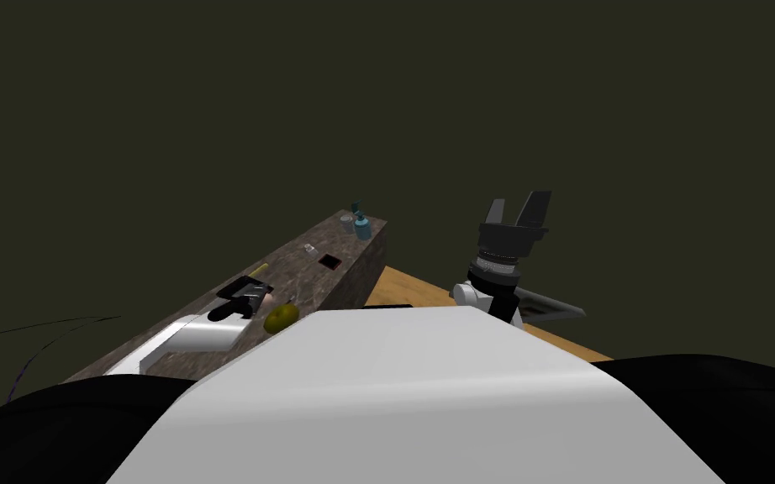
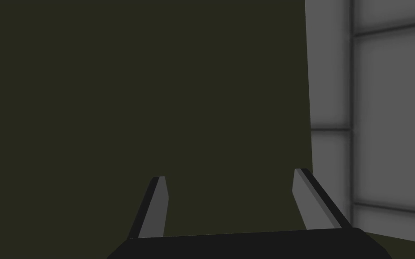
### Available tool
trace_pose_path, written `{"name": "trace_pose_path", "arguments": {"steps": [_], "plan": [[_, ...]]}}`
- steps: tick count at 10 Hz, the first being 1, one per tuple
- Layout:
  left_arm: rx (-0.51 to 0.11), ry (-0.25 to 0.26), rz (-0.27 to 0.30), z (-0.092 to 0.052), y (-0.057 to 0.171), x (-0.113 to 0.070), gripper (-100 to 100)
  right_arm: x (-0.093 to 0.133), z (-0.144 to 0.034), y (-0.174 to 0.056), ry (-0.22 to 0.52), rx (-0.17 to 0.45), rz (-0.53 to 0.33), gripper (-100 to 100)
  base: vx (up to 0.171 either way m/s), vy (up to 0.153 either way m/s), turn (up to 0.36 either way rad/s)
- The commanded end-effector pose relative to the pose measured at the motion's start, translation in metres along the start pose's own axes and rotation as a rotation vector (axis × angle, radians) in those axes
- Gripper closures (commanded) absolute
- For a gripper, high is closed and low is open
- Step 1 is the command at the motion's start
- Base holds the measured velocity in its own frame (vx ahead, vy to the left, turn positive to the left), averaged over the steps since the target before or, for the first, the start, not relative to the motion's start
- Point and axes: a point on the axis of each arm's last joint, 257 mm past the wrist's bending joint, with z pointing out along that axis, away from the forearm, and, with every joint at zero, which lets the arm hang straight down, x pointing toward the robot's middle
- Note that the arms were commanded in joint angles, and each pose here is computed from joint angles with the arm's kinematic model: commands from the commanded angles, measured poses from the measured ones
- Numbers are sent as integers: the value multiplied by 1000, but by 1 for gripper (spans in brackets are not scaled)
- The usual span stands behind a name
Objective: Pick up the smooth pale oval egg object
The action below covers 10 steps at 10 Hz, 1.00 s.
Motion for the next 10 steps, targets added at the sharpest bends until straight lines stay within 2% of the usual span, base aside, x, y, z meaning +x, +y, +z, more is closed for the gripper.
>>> {"name": "trace_pose_path", "arguments": {"steps": [1,2,3,7,8,9,10], "plan": [[1,-3,-3,6,2,0,-100,0,0,0,0,0,0,0,15,27,-34],[0,-2,-2,3,2,0,-100,0,0,0,0,0,0,0,6,12,-8],[1,-2,-2,4,2,0,100,0,0,0,0,0,0,0,-2,2,20],[-1,-1,-2,4,3,1,100,0,0,0,0,0,0,0,0,0,0],[-1,-1,-2,4,3,1,0,0,0,0,0,0,0,0,0,0,0],[1,1,2,-2,-2,0,100,0,0,0,0,0,0,0,-9,-16,50],[1,3,4,-5,-3,0,100,0,0,0,0,0,0,0,-14,-36,38]]}}
